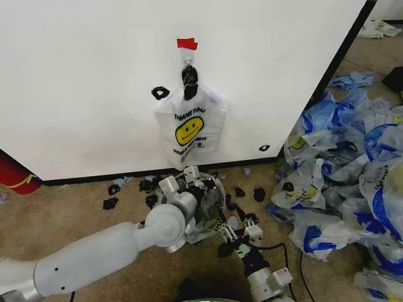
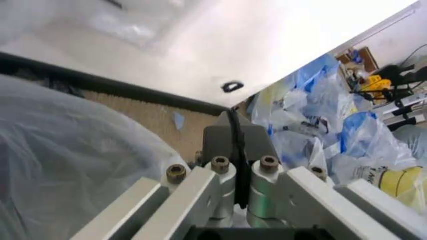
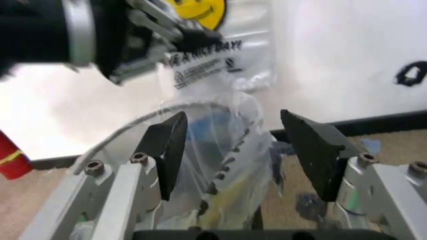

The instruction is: Pick up the garbage bag from the wall and place it over the trash bin.

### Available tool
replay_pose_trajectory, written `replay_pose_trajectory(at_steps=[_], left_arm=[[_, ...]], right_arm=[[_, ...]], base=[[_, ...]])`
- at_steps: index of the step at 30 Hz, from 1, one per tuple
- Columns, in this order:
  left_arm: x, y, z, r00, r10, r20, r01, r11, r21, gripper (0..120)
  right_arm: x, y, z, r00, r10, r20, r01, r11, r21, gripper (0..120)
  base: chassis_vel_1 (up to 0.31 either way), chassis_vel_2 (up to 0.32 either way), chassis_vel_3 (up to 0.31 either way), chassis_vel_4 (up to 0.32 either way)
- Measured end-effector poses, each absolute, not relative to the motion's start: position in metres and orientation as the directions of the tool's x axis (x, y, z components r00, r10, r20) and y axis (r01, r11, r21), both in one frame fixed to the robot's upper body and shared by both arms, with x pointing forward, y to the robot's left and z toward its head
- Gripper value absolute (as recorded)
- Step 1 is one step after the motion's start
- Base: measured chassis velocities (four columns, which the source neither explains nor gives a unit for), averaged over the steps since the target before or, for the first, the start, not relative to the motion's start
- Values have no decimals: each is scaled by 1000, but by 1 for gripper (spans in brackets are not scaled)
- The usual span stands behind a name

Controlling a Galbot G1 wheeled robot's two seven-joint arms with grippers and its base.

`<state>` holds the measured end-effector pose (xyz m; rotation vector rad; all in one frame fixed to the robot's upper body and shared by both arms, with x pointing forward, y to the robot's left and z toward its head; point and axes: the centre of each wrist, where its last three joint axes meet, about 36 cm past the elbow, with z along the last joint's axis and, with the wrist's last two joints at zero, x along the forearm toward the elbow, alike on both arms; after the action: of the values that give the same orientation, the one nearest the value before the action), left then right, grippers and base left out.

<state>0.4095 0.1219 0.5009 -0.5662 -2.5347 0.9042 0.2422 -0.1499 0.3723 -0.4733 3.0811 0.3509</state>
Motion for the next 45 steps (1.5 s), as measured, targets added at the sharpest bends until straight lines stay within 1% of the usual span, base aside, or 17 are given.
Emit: replay_pose_trajectory(at_steps=[2,5,6,9,10,12,13,20,21,22,25,26,28,34,39,41,45], left_arm=[[406,126,502,-848,486,211,246,713,-656,4],[399,135,500,-856,484,181,276,725,-630,18],[399,135,500,-856,484,181,276,725,-630,18],[396,141,496,-860,488,150,310,732,-606,29],[393,143,492,-862,488,137,323,736,-594,36],[389,146,488,-863,488,129,330,738,-588,44],[389,146,488,-863,488,129,330,738,-588,44],[376,154,482,-872,476,114,322,734,-599,71],[376,154,482,-872,476,114,322,734,-599,71],[374,155,482,-873,474,113,319,730,-604,78],[373,156,482,-874,474,104,321,726,-608,88],[371,158,483,-876,472,98,322,724,-610,94],[369,163,484,-880,466,94,319,724,-611,97],[366,173,481,-889,449,92,308,734,-606,98],[366,174,480,-892,443,88,303,733,-609,98],[365,174,480,-893,442,83,305,731,-611,97],[364,175,478,-895,439,78,305,730,-612,97]], right_arm=[[240,-150,372,-958,-285,-27,-283,933,221,50],[234,-152,373,-961,-276,-15,-272,936,226,45],[234,-152,373,-961,-276,-15,-272,936,226,45],[233,-154,373,-962,-273,-26,-272,935,226,45],[233,-154,375,-961,-274,-34,-274,933,234,44],[232,-153,376,-955,-291,-52,-295,922,251,44],[232,-153,376,-955,-291,-52,-295,922,251,44],[238,-144,374,-942,-332,-56,-332,889,315,46],[238,-144,374,-942,-332,-56,-332,889,315,46],[243,-141,374,-942,-333,-47,-330,887,324,46],[253,-136,369,-944,-328,-39,-320,883,344,47],[259,-132,368,-945,-326,-34,-315,877,363,48],[263,-127,367,-942,-336,-29,-320,862,393,49],[257,-121,371,-933,-361,-2,-327,843,428,49],[257,-121,371,-937,-346,42,-299,860,414,52],[255,-124,373,-942,-325,90,-265,879,398,52],[254,-128,373,-947,-300,115,-236,893,384,52]], base=[[0,0,0,0],[0,0,0,0],[0,0,0,0],[0,0,0,0],[0,0,0,0],[0,0,0,0],[0,0,0,0],[0,0,0,0],[0,0,0,0],[0,0,0,0],[0,0,0,0],[0,0,0,0],[0,0,0,0],[0,0,0,0],[0,0,0,0],[0,0,0,0],[0,0,0,0]])
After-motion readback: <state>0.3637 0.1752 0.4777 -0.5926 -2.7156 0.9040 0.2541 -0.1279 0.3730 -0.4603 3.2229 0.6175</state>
